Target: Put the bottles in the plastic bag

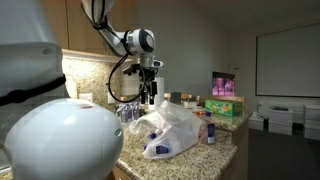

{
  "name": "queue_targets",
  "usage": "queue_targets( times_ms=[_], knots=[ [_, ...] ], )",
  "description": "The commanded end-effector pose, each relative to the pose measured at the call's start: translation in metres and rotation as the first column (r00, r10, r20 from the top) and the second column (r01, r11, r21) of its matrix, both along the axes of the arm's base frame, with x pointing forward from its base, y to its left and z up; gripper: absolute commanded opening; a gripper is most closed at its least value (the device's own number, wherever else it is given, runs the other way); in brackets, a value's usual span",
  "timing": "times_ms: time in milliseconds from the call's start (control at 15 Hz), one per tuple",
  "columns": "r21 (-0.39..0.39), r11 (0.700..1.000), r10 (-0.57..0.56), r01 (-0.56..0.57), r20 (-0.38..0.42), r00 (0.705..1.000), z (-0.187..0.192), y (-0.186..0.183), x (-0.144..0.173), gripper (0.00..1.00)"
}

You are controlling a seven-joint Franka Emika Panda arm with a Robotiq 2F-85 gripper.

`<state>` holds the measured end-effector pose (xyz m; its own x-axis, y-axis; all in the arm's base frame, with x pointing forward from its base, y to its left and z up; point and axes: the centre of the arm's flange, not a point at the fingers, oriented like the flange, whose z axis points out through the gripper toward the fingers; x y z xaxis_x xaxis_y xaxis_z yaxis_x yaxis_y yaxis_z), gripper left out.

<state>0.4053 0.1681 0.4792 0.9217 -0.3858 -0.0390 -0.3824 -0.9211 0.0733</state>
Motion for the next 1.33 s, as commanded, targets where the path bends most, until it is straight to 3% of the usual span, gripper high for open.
queue_targets(
  times_ms=[0, 267, 667, 1267],
  knots=[
    [-0.026, 0.998, -0.050, 0.052, 0.082, 0.995, 0.027, -0.028, -0.001, 1.00],
    [-0.056, 0.995, -0.077, 0.087, 0.166, 0.983, 0.035, -0.065, 0.029, 1.00],
    [-0.070, 0.995, -0.051, 0.070, 0.246, 0.968, 0.020, -0.146, 0.121, 1.00],
    [-0.023, 0.998, 0.057, -0.054, 0.185, 0.981, -0.041, -0.200, 0.221, 1.00]
  ],
)
